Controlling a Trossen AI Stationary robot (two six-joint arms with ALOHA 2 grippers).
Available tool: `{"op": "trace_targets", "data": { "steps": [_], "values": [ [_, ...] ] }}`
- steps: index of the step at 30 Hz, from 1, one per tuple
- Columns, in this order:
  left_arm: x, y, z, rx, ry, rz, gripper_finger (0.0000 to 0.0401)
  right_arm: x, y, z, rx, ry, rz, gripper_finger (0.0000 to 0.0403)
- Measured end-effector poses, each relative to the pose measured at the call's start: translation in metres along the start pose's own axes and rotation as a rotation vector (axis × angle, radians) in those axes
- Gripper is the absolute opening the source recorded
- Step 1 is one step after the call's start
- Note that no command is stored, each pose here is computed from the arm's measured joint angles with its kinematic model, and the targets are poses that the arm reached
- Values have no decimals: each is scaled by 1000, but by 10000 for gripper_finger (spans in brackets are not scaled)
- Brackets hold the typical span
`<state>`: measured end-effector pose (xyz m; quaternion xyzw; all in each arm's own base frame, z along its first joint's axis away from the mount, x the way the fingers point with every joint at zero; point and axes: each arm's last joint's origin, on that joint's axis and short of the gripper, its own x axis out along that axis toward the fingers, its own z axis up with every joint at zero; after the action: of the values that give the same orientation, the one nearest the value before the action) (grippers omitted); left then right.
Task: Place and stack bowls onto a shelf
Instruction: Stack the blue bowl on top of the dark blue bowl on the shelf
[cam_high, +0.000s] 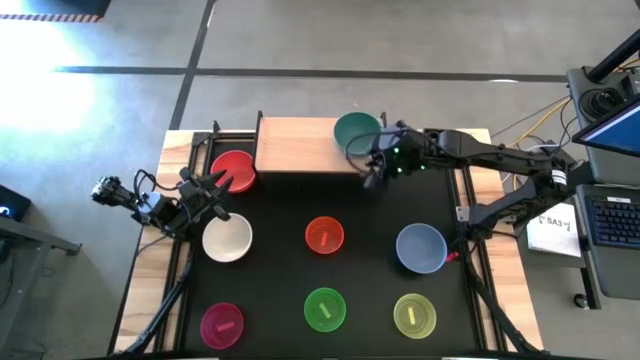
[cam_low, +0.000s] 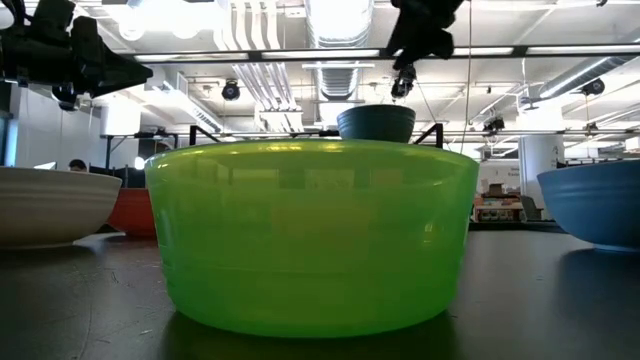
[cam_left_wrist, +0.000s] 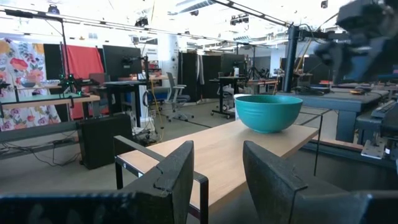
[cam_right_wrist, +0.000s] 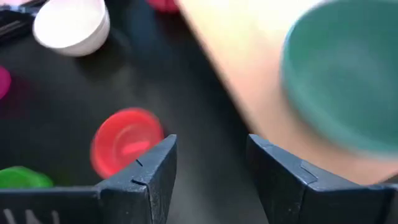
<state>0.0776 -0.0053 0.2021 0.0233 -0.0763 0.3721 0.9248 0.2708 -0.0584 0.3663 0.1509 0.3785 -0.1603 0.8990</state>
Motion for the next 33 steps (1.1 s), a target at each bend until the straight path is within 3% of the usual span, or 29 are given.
{"op": "trace_targets", "data": {
  "steps": [9,15,24,33],
  "values": [
    [0,0,0,0,0,0,122,7,25,-42,244,375,-91,175],
    [0,0,0,-1,0,0,122,19,47,-68,349,525,-122,175],
    [0,0,0,0,0,0,122,33,80,-110,465,638,-218,173],
    [0,0,0,0,0,0,122,44,102,-141,457,680,-260,176]
  ]
}}
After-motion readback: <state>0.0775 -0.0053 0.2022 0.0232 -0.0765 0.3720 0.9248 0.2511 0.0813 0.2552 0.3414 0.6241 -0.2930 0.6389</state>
